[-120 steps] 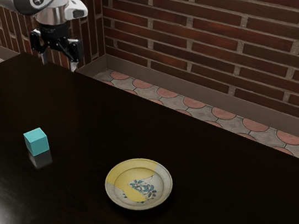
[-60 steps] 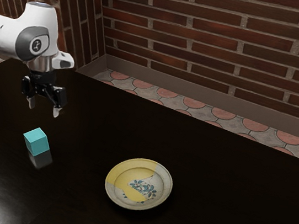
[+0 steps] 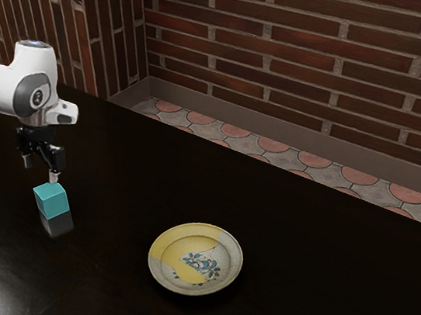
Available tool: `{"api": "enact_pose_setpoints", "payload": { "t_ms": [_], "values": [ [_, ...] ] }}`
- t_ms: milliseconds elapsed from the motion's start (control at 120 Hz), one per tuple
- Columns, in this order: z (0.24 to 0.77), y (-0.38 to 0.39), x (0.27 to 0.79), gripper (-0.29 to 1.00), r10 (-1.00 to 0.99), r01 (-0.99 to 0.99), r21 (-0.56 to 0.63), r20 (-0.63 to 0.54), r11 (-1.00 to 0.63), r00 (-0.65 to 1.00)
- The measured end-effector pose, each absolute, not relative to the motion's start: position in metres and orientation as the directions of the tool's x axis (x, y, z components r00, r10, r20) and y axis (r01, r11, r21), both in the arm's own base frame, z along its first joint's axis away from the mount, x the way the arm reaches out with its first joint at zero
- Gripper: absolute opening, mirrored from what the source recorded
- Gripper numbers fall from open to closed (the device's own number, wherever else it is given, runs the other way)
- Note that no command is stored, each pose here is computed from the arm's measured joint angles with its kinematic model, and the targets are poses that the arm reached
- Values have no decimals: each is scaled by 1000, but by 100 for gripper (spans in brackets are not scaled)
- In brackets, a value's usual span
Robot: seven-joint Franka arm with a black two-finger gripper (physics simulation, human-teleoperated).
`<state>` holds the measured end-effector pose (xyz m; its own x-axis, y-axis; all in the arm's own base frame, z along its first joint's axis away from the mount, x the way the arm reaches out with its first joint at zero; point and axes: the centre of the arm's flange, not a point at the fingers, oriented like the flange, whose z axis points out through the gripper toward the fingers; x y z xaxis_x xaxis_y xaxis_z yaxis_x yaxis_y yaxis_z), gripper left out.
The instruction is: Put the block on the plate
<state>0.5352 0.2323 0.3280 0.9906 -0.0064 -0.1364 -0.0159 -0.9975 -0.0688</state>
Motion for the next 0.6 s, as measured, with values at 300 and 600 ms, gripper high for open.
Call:
{"api": "enact_pose_setpoints", "payload": {
  "t_ms": [300, 600],
  "values": [
    [302, 228, 529, 70, -149, -155, -33, -149, -987, 978],
    [295, 217, 531, 70, -243, -246, -3, -143, -969, 959]
  ]
}}
